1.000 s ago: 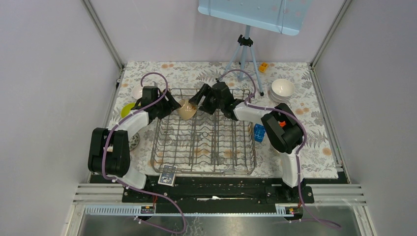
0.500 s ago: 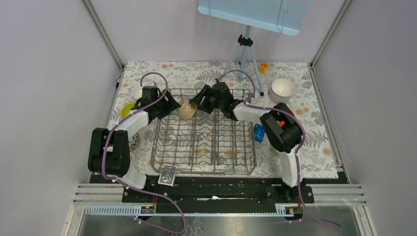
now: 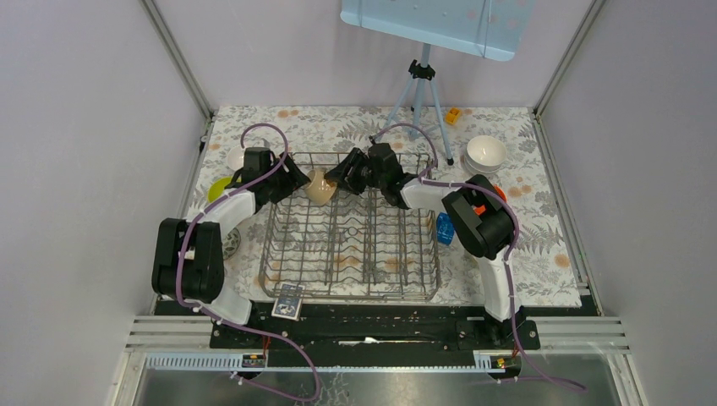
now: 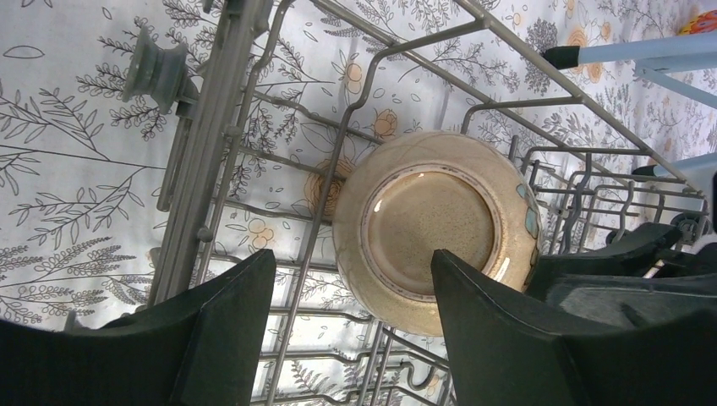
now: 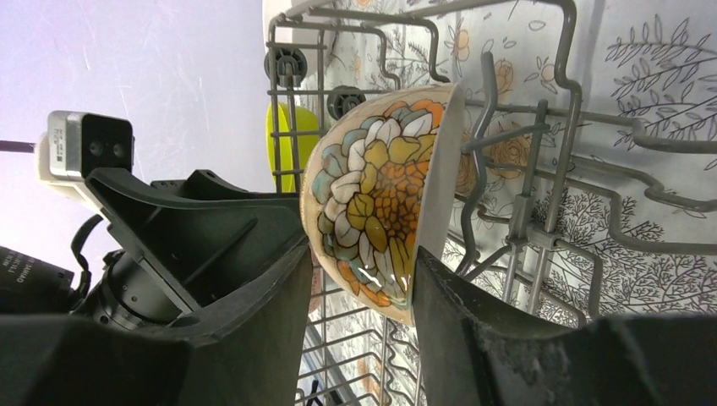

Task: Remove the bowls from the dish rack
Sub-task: Pick up the bowl from the dish rack.

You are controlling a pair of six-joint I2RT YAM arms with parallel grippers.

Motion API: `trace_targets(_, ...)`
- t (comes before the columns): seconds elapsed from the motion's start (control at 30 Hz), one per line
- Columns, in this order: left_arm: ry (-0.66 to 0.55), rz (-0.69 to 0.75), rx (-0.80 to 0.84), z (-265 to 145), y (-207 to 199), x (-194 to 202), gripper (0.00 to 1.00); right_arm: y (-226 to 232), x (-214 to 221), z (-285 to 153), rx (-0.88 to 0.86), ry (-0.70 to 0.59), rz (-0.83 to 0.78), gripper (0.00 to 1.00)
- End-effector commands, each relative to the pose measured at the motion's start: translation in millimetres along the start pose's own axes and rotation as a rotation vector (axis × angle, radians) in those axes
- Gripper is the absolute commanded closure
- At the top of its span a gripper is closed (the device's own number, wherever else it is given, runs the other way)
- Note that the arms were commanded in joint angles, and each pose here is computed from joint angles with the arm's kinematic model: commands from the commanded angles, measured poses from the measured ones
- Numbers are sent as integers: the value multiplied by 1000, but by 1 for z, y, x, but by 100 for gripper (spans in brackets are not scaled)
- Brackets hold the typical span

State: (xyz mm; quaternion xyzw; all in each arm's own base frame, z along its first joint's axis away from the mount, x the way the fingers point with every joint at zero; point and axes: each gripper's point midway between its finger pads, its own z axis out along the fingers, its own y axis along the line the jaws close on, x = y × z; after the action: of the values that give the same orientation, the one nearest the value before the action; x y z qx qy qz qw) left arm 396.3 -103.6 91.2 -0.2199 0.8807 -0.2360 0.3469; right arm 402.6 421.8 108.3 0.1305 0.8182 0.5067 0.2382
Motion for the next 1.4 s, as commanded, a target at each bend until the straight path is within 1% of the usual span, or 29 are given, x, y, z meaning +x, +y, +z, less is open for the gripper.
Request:
trace_targets(0.0,28,1,-21,5,7,6,28,33,6,4,-143,47,1,48)
trace_targets(0.77,12,1,-60,0,15,7,28,56,18,16,-326,105,22,64)
trace_targets(1.1,-2,3,-79,-3,19,6,28,71,19,20,-412,112,37,80)
trace_targets(1.2,-11,3,-85,-6,19,4,28,73,20,21,-433,121,45,87)
trace_targets(1.3,-33,5,-98,-10,20,0,28,77,22,20,-465,127,56,98)
trace_targets(1.37,-49,-6,-117,-15,22,-4,28,84,20,18,-499,126,67,100)
